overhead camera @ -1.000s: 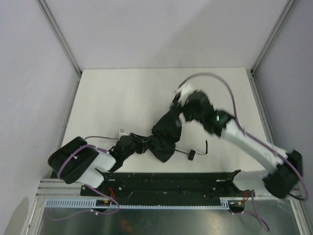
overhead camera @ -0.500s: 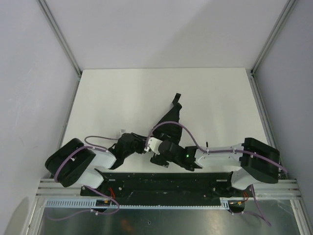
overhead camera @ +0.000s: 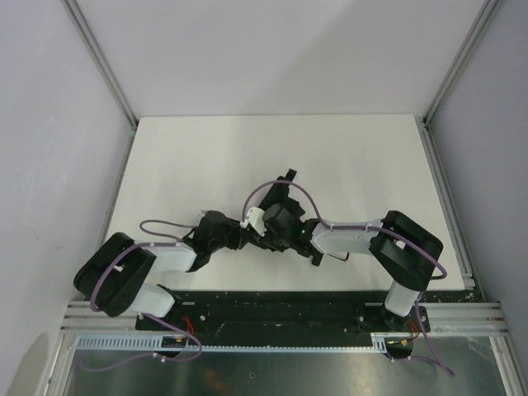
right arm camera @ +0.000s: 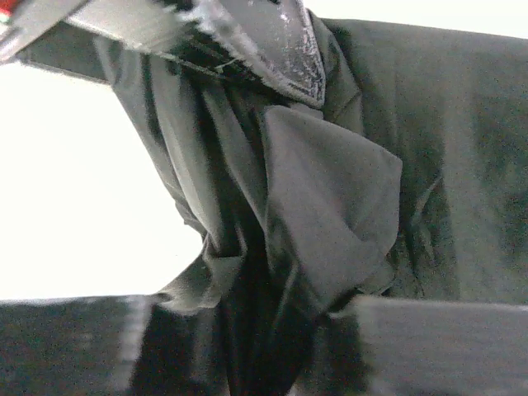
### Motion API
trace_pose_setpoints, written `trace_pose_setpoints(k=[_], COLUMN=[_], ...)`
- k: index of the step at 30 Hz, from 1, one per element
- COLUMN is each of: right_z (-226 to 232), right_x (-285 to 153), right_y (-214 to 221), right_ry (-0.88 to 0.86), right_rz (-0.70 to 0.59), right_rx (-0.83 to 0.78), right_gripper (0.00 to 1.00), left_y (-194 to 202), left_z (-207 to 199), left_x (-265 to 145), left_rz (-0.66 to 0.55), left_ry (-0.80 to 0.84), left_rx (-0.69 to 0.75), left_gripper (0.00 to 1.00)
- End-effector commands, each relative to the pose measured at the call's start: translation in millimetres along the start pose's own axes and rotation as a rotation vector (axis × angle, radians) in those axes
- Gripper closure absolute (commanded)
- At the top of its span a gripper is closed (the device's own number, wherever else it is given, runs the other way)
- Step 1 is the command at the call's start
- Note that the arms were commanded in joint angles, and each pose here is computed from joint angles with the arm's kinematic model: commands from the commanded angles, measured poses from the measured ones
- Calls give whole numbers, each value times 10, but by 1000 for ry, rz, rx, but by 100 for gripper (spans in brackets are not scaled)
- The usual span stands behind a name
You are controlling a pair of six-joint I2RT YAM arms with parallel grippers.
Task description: Put away the umbrella
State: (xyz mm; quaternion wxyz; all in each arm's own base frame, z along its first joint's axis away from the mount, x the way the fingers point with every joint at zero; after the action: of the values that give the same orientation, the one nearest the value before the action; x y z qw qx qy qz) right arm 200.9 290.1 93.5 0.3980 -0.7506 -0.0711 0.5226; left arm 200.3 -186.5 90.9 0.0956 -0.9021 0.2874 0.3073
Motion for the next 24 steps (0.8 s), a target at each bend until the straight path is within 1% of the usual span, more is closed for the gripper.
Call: trace_pose_setpoints(k=[1, 2, 3, 4, 6, 7, 8, 10, 14, 19, 24], right_z=[155, 172, 184, 195, 202, 197, 193, 205, 241, 237, 199], right_x=[173, 189, 210, 231, 269, 288, 304, 323, 398, 503, 535], right_y=[500, 559, 620, 673, 748, 771, 784, 805, 915, 1070, 1044], right_ry=[-246, -264, -282, -301, -336, -353, -372, -436, -541, -566, -567], right_rz=[264, 296, 327, 352, 386, 400, 409, 425, 485, 578, 580], right_rx=[252, 273, 295, 317, 367, 398, 429, 490, 556, 614, 649], right_gripper=[99, 99, 100, 100, 100, 100, 100, 100, 100, 100, 100], left_y=[40, 4, -36, -79, -176, -226, -278, -368, -460, -430, -366], left_z=[162, 133, 111, 93, 58, 40, 29, 40, 89, 134, 104], left_x=[-36, -31, -33, -39, -72, -102, -141, -233, -462, -664, -733], left_rz=[58, 42, 26, 7, -28, -45, -62, -88, -129, -123, -79], left_ry=[-114, -102, -92, -83, -59, -43, -27, 3, 83, 152, 164], left_rx=[110, 129, 146, 160, 186, 196, 204, 206, 204, 209, 161], left_gripper=[95, 86, 70, 53, 24, 12, 6, 2, 1, 1, 1])
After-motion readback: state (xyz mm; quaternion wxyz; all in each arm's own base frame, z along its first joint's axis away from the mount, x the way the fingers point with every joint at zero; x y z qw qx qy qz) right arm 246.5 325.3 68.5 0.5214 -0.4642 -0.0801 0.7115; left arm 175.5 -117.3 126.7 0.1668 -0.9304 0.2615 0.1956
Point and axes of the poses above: each gripper's point midway between its finger pads, its own x axis out along the fingers, its own z axis along the line the jaws close on, y = z × x, the point moved 9 cm from there along -x, back along the fingers, and after that the axes turned 9 degrees about x, right-handed, at the moved point
